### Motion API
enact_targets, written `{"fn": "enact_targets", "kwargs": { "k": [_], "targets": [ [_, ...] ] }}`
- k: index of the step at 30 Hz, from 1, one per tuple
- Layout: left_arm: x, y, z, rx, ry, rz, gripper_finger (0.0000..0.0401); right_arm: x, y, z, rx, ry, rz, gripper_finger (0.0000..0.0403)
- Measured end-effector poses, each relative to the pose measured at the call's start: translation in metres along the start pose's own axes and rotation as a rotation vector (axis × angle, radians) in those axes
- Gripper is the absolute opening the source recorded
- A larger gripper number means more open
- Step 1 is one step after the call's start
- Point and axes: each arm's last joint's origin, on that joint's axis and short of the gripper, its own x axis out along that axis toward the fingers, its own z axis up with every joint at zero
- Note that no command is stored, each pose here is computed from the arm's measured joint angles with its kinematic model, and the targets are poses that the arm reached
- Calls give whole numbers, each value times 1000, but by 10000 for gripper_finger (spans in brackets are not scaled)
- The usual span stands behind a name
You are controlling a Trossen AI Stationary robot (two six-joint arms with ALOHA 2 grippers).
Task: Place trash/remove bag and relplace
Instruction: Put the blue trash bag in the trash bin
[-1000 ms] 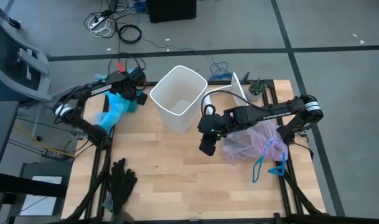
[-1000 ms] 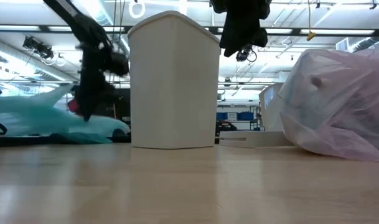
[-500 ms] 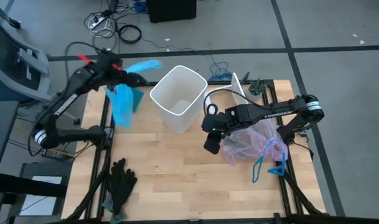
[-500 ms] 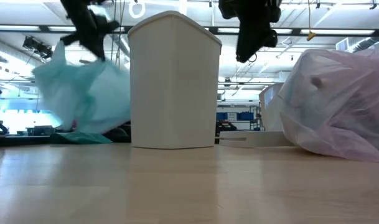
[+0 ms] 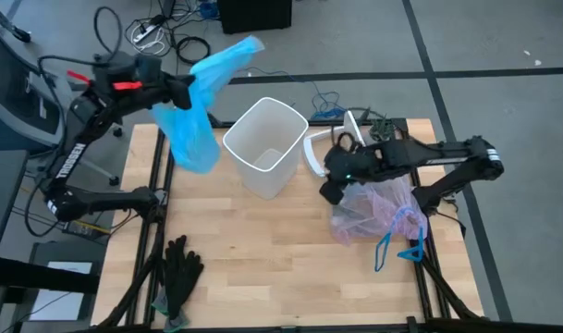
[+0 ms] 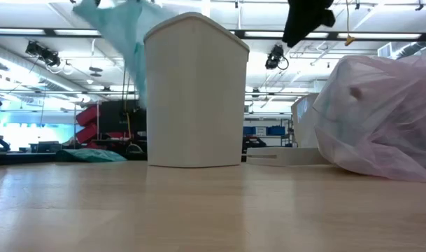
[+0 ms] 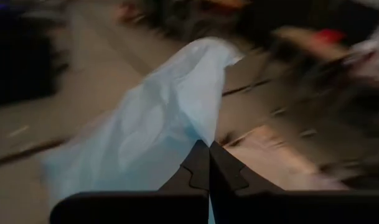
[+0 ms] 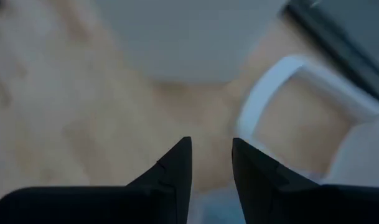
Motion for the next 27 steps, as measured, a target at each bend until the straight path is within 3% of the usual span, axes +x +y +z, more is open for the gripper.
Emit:
{"fn": "enact_targets", "kwargs": {
  "k": [3, 9, 16, 20, 24, 27],
  "targets": [
    [-7, -14, 12, -9, -80, -158, 0, -10, -9, 6, 43, -97, -42, 100],
    [-18, -38, 29, -37, -205, -430, 0, -15, -22, 32, 45, -271, 31, 100],
    [-39, -62, 49, -41, -360, -756, 0, -10, -43, 81, 106, -556, 238, 100],
    [-45, -70, 55, -55, -366, -847, 0, -7, -60, 105, 177, -735, 244, 100],
    [-50, -76, 56, -59, -364, -887, 0, -5, -79, 118, 220, -827, 219, 100],
    [-51, -79, 56, -63, -361, -910, 0, -3, -93, 126, 221, -871, 288, 100]
  ]
}}
